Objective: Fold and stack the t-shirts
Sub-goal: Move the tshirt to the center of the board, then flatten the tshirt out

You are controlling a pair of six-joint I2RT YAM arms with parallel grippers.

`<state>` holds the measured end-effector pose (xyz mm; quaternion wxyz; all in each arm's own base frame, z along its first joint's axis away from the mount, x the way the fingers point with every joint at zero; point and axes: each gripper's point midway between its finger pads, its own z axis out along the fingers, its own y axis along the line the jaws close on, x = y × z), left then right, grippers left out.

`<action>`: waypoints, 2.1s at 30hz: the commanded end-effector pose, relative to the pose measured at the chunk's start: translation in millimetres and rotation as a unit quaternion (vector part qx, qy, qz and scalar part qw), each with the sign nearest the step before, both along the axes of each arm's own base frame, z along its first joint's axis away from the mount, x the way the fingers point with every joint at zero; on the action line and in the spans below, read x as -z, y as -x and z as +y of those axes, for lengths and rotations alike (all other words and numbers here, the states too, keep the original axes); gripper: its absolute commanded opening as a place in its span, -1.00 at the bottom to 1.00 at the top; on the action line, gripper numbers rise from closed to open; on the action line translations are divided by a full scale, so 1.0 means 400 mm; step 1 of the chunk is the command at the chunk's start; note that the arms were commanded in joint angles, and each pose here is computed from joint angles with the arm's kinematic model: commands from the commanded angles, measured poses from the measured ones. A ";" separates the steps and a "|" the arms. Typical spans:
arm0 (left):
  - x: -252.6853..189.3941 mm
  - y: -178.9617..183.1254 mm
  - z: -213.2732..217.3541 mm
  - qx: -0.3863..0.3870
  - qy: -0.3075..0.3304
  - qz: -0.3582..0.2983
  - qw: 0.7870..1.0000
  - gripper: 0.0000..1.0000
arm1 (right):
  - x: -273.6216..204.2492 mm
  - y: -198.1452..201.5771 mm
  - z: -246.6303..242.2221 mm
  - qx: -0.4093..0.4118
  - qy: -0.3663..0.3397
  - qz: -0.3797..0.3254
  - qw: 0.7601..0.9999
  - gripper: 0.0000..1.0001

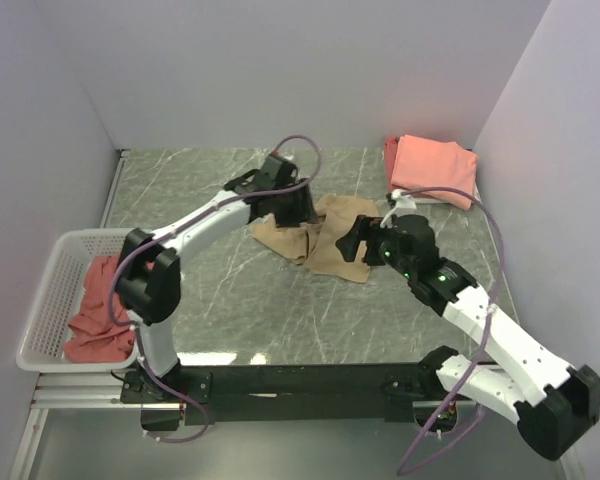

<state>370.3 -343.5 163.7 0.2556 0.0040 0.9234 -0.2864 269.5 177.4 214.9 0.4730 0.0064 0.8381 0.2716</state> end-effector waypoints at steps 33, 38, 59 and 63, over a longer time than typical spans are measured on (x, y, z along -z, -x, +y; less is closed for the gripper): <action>0.067 0.086 0.388 -0.171 0.024 -0.007 0.985 -0.02 | 0.406 -0.164 0.220 0.088 0.248 0.102 0.959 0.20; 0.082 0.079 0.380 -0.171 0.026 -0.001 0.985 -0.03 | 0.388 -0.148 0.183 0.099 0.260 0.100 0.955 -0.54; 0.241 -0.059 0.263 -0.177 0.003 0.031 0.984 0.18 | 0.145 -0.094 -0.013 0.118 0.172 0.062 0.976 -1.00; 0.222 -0.112 0.247 -0.187 0.008 0.008 0.982 0.04 | 0.155 -0.095 -0.029 0.111 0.168 0.074 0.977 -1.00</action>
